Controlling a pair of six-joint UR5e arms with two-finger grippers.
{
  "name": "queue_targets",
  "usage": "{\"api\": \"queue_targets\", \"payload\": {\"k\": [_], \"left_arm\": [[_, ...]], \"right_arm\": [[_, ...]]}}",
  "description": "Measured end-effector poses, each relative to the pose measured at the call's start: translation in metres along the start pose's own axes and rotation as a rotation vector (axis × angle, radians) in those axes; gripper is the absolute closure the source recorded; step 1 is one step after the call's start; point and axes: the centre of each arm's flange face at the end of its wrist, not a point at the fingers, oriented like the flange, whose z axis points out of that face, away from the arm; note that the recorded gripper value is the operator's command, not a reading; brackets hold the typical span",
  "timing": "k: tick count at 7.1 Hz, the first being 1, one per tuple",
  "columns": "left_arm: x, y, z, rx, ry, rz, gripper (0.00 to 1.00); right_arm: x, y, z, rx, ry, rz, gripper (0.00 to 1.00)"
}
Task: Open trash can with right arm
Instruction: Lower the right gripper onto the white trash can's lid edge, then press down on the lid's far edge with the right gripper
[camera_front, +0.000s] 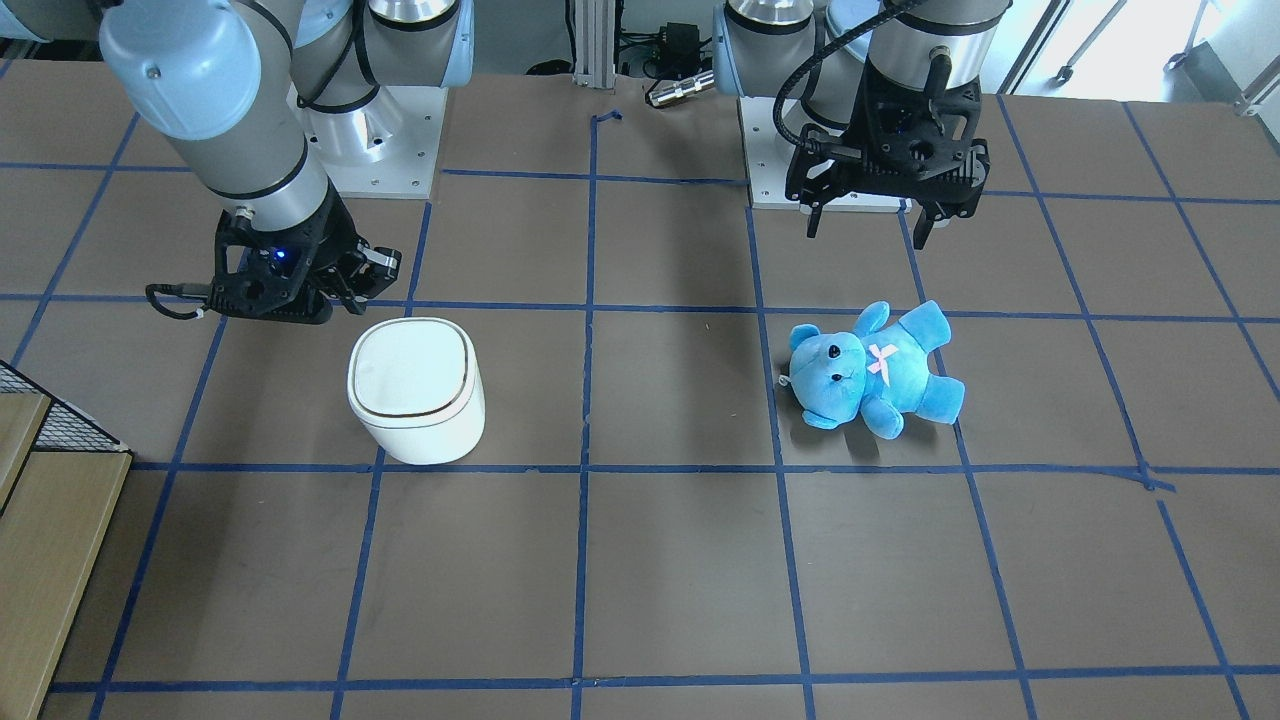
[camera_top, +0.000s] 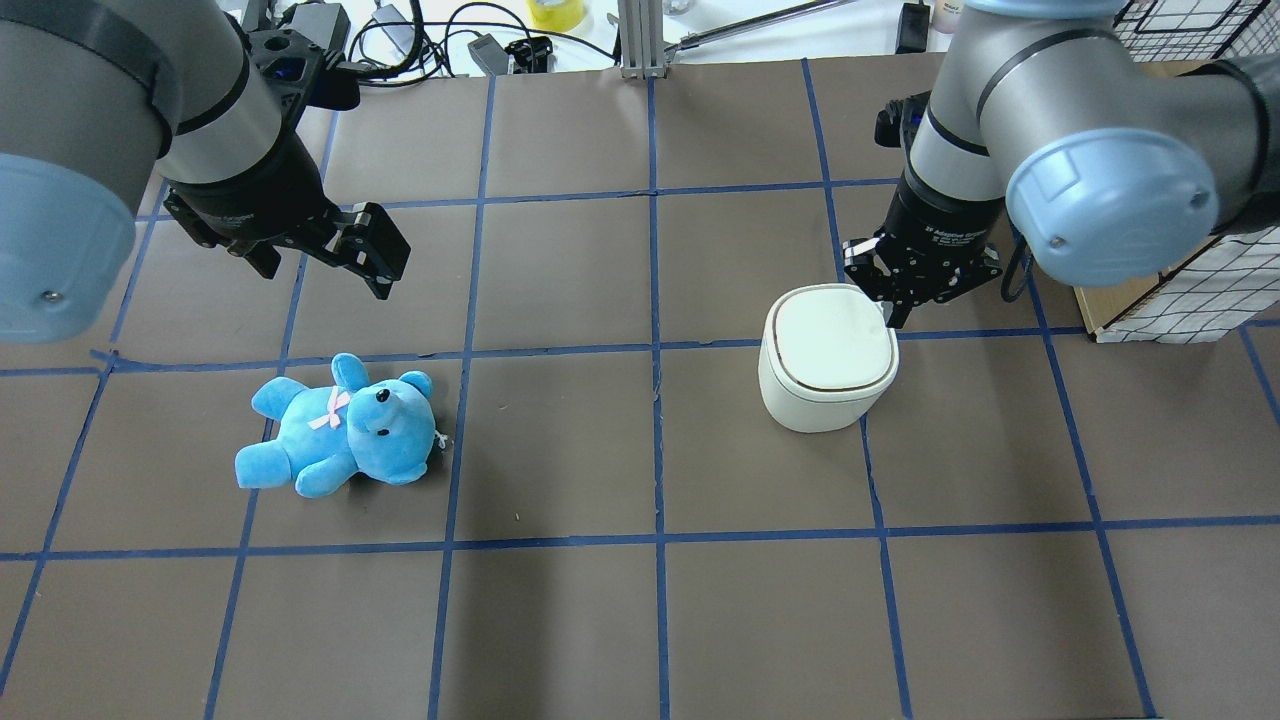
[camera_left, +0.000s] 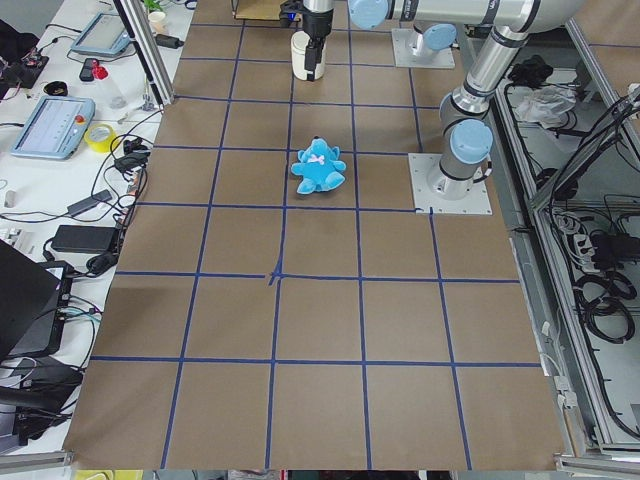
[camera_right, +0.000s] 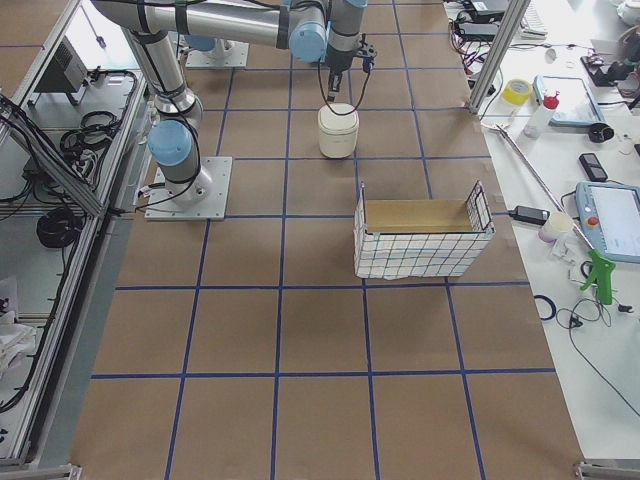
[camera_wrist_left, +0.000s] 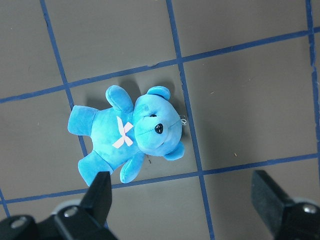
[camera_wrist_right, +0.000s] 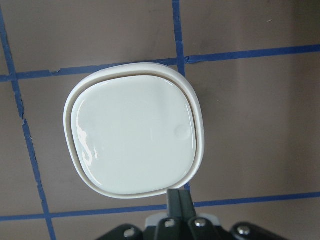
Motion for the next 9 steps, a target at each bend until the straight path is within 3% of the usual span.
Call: {"api": "queue_targets", "payload": {"k": [3,9], "left_arm": [[0.0,0.0,0.0,0.0,0.0,0.0,0.0],[0.0,0.0,0.0,0.0,0.0,0.0,0.0]], "right_arm": [[-0.001,-0.015,0.041,-0.003,0.005,-0.005,1.0],[0.0,-0.027,0.059,-0.009,0.01,-0.003,1.0]]}}
